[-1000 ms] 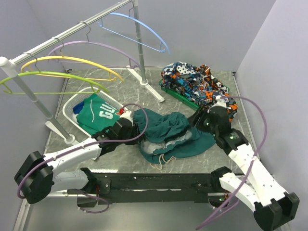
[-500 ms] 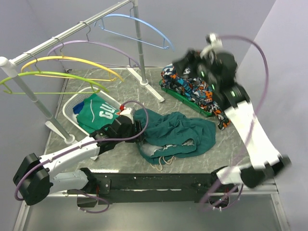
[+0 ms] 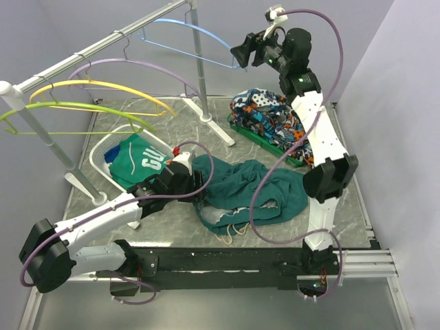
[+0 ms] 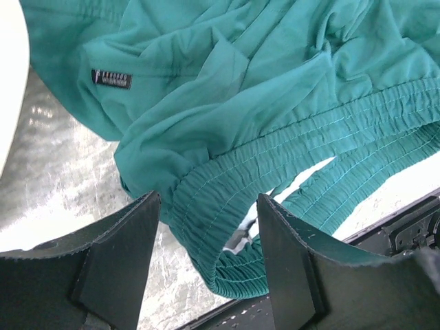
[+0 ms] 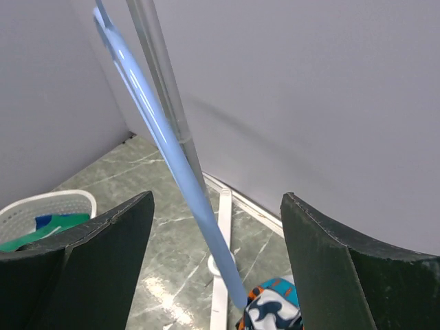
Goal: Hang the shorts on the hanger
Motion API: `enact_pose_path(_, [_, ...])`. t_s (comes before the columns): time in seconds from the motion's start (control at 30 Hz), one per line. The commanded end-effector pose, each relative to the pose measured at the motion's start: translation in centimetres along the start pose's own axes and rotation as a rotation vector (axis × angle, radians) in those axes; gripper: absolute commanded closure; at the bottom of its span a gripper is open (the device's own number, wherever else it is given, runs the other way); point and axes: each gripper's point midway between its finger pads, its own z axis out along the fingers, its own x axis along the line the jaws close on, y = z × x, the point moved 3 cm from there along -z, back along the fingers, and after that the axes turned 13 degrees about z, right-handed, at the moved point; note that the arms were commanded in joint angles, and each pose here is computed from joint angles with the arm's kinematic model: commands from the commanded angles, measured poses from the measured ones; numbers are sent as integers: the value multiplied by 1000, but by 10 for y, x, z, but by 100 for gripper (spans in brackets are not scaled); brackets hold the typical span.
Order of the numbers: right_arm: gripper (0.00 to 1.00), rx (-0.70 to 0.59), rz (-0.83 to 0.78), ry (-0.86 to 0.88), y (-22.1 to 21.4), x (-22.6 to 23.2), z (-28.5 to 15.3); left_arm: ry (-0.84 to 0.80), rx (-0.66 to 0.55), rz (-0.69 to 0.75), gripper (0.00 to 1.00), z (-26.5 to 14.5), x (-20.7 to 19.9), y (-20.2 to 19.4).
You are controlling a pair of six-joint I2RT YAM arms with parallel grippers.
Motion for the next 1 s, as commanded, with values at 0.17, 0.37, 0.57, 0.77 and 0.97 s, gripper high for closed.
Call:
enact_pose_path(0.17, [18, -87, -58, 231, 20, 34, 20, -21, -34, 38, 36, -1, -8, 20])
enact_pose_path(0.37, [26, -30, -68, 222, -2, 41, 25, -30, -29, 36, 36, 1, -10, 20])
enact_pose_path(0.57, [40, -6, -104, 215, -10, 55, 28, -30, -25, 32, 36, 2, -10, 19])
enact_pose_path(0.77, [52, -10, -104, 219, -11, 63, 31, -29, -28, 27, 36, 0, -10, 18])
enact_pose_path(0.97, [55, 4, -126, 201, -18, 69, 38, -26, -32, 22, 36, -4, -8, 17])
